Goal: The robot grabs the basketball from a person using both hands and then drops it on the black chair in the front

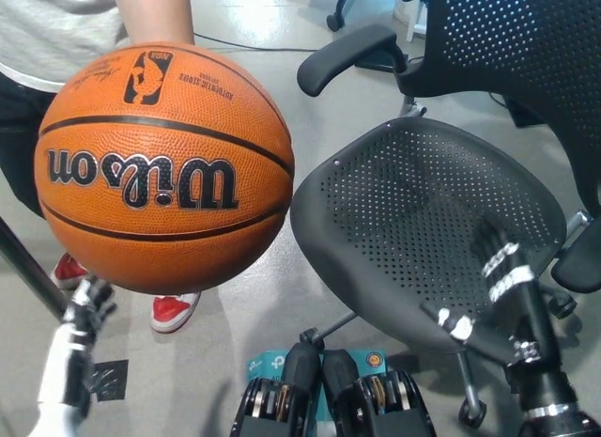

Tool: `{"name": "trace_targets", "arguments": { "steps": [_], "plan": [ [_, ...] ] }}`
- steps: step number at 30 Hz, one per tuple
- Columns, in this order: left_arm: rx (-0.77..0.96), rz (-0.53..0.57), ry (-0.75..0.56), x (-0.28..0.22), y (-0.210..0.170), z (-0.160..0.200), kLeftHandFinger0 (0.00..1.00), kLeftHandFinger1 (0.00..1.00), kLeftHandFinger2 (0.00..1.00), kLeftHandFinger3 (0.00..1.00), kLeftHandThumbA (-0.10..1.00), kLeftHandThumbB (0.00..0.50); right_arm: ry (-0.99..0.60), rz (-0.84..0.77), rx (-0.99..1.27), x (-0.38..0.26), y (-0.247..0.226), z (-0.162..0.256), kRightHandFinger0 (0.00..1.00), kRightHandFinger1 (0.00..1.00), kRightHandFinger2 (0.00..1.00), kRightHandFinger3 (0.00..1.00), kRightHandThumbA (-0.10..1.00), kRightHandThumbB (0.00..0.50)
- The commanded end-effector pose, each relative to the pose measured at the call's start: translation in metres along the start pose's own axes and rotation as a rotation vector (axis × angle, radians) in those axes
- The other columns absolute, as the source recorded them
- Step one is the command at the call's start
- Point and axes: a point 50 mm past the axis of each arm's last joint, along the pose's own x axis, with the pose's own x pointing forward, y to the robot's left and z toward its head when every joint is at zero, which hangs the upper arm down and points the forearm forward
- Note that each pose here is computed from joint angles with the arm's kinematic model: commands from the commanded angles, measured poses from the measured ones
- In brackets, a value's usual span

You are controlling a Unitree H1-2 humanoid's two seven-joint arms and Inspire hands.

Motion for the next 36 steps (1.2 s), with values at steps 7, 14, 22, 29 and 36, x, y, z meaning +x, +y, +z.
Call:
{"name": "trace_targets", "arguments": {
  "steps": [7, 14, 22, 29, 36],
  "plan": [
    [-0.108, 0.18, -0.258, 0.002, 0.058, 0.09, 1.0, 1.0, 1.0, 1.0, 1.0, 0.2, -0.278, 0.183, 0.206, 0.056, 0.047, 0.091, 1.0, 1.0, 1.0, 1.0, 1.0, 0.328],
    [-0.113, 0.194, -0.36, 0.013, 0.064, 0.131, 1.0, 1.0, 1.0, 1.0, 1.0, 0.217, -0.263, 0.227, 0.239, 0.094, 0.078, 0.096, 1.0, 1.0, 1.0, 1.0, 1.0, 0.324],
    [-0.114, 0.155, -0.42, 0.032, 0.052, 0.157, 1.0, 1.0, 1.0, 1.0, 1.0, 0.176, -0.144, 0.267, 0.203, 0.146, 0.104, 0.068, 1.0, 1.0, 1.0, 1.0, 1.0, 0.319],
    [-0.107, 0.082, -0.424, 0.044, 0.035, 0.164, 1.0, 1.0, 1.0, 1.0, 1.0, 0.145, -0.117, 0.266, 0.136, 0.18, 0.112, 0.053, 1.0, 1.0, 1.0, 1.0, 1.0, 0.303],
    [-0.103, 0.062, -0.414, 0.053, 0.025, 0.163, 1.0, 1.0, 1.0, 1.0, 1.0, 0.146, -0.127, 0.297, 0.192, 0.189, 0.121, 0.056, 1.0, 1.0, 1.0, 1.0, 1.0, 0.366]
  ]
}}
